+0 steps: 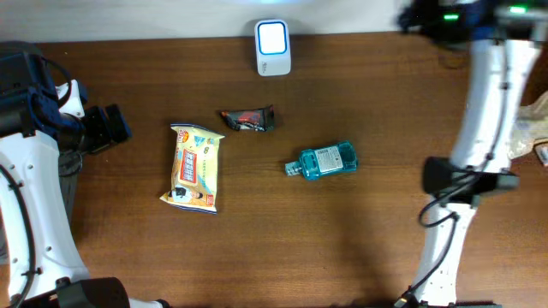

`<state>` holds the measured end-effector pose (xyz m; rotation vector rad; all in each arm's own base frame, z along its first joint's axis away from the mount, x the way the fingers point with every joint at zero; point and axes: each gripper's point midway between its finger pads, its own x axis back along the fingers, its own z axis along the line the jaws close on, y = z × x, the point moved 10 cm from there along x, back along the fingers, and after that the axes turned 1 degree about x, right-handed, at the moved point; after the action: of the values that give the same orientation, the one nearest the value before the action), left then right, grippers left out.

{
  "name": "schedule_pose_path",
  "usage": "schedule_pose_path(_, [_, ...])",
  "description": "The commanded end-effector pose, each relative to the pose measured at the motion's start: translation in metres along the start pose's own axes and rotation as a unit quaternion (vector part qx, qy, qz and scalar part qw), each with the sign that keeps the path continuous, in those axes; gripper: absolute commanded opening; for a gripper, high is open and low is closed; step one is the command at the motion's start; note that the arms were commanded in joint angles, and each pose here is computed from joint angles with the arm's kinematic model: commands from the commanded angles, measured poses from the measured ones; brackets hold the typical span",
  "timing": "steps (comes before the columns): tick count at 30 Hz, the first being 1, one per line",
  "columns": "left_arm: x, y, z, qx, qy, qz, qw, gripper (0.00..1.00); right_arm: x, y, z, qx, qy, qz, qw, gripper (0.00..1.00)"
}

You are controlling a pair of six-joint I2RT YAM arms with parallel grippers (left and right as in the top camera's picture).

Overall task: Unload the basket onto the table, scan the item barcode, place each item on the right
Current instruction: 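Reach the right gripper to the black-and-red packet and grasp it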

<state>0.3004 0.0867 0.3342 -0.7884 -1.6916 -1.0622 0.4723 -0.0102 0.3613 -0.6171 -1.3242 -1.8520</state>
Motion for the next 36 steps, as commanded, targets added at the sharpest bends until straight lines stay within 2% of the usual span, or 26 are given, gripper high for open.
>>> schedule_pose_path(1, [0.004, -0.002, 0.0, 0.004, -0.005, -0.005, 1.0, 0.99, -0.03, -0.021, 0.07, 0.2, 0.05, 0.044, 0.977, 0.96])
schedule_pose_path(3, [0.004, -0.002, 0.0, 0.004, -0.005, -0.005, 1.0, 0.99, -0.048, -0.035, 0.097, 0.234, 0.055, 0.069, 0.968, 0.96])
schedule_pose_path(5, [0.004, -0.002, 0.0, 0.004, -0.005, -0.005, 1.0, 0.99, -0.076, -0.054, 0.128, 0.297, 0.079, 0.102, 0.946, 0.96])
schedule_pose_path(7, [0.004, -0.002, 0.0, 0.004, -0.005, -0.006, 1.0, 0.99, -0.102, -0.075, 0.149, 0.352, 0.1, 0.131, 0.921, 0.89])
schedule_pose_path(8, [0.004, -0.002, 0.0, 0.004, -0.005, -0.006, 1.0, 0.99, -0.116, -0.087, 0.159, 0.379, 0.111, 0.148, 0.907, 0.9])
schedule_pose_path(10, [0.004, -0.002, 0.0, 0.004, -0.005, -0.005, 1.0, 0.99, -0.136, -0.104, 0.171, 0.411, 0.124, 0.164, 0.888, 1.0])
schedule_pose_path(12, [0.004, -0.002, 0.0, 0.004, -0.005, -0.005, 1.0, 0.99, -0.161, -0.12, 0.183, 0.425, 0.134, 0.167, 0.879, 0.99])
schedule_pose_path(20, [0.004, -0.002, 0.0, 0.004, -0.005, -0.006, 1.0, 0.99, -0.229, -0.151, 0.188, 0.455, 0.122, 0.125, 0.873, 0.99])
schedule_pose_path(24, [0.004, -0.002, 0.0, 0.004, -0.005, -0.006, 1.0, 0.99, -0.248, -0.167, 0.185, 0.449, 0.163, 0.12, 0.871, 1.0])
schedule_pose_path(27, [0.004, -0.002, 0.0, 0.004, -0.005, -0.005, 1.0, 0.99, -0.255, -0.178, 0.183, 0.438, 0.195, 0.128, 0.868, 1.0])
schedule_pose_path(33, [0.004, -0.002, 0.0, 0.004, -0.005, -0.005, 1.0, 0.99, -0.255, -0.194, 0.177, 0.373, 0.196, 0.18, 0.889, 1.0])
schedule_pose_path(36, [0.004, -0.002, 0.0, 0.004, -0.005, -0.006, 1.0, 0.99, -0.249, -0.201, 0.18, 0.333, 0.237, 0.214, 0.887, 1.0])
